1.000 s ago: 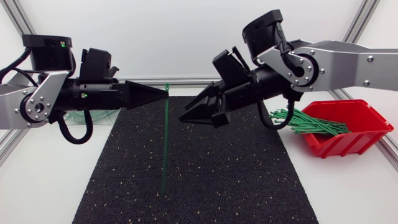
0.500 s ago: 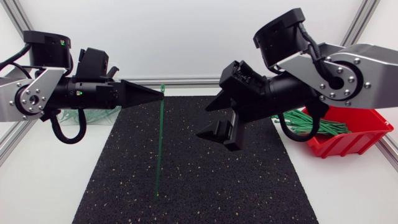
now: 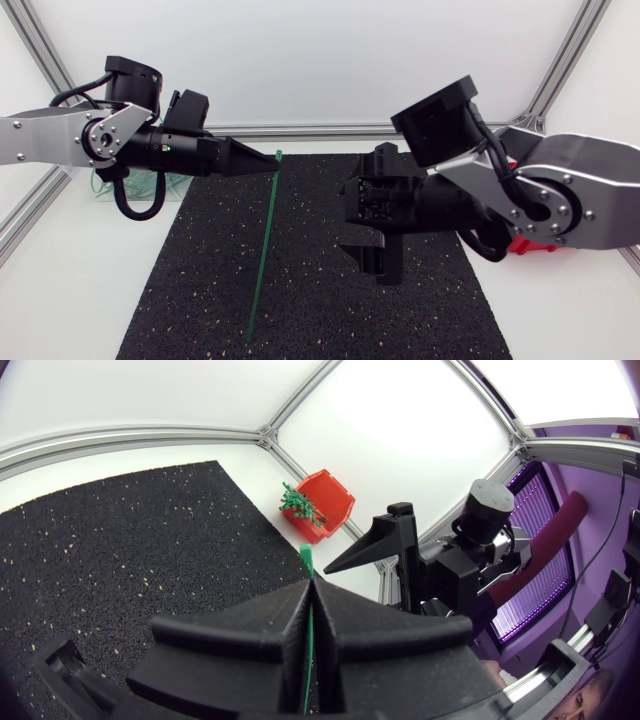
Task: Take a green cable tie from the red box, thread the tail through the head to close it, then place it in the transparent bin on the left.
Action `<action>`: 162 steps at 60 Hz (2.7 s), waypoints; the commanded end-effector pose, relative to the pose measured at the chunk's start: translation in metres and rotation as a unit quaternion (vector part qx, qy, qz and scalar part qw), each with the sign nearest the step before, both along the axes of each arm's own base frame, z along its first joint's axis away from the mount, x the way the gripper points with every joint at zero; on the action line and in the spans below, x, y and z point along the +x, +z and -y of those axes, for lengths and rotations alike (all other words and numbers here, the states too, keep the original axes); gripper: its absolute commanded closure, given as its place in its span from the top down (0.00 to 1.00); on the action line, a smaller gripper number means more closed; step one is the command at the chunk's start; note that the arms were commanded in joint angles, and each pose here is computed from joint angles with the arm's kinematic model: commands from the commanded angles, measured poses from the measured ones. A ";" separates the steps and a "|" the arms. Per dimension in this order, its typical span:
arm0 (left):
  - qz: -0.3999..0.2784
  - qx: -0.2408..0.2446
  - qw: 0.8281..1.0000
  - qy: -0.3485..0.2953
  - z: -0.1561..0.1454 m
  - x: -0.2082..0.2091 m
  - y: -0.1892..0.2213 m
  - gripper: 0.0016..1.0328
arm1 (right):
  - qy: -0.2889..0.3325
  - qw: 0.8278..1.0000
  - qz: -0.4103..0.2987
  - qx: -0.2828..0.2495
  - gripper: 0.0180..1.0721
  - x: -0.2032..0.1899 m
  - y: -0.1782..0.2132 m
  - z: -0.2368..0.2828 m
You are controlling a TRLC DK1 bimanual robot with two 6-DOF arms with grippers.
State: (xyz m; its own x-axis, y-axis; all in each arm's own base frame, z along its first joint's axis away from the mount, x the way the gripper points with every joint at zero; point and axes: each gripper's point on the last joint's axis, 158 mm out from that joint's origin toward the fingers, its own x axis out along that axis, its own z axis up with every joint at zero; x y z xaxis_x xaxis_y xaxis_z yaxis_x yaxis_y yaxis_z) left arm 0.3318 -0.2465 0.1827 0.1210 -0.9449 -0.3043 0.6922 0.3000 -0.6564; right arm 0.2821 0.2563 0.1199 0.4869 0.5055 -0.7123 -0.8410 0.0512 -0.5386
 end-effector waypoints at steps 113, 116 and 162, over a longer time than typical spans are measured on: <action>-0.122 0.021 0.981 -0.150 0.020 -0.008 -0.025 0.03 | 0.295 0.872 0.370 -0.122 0.35 -0.066 -0.067 -0.142; -0.123 0.021 0.981 -0.150 0.021 -0.008 -0.025 0.03 | 0.300 0.871 0.369 -0.121 0.35 -0.069 -0.071 -0.145; -0.134 0.021 0.978 -0.156 0.026 -0.006 -0.031 0.03 | 0.364 0.852 0.363 -0.102 0.28 -0.092 -0.108 -0.175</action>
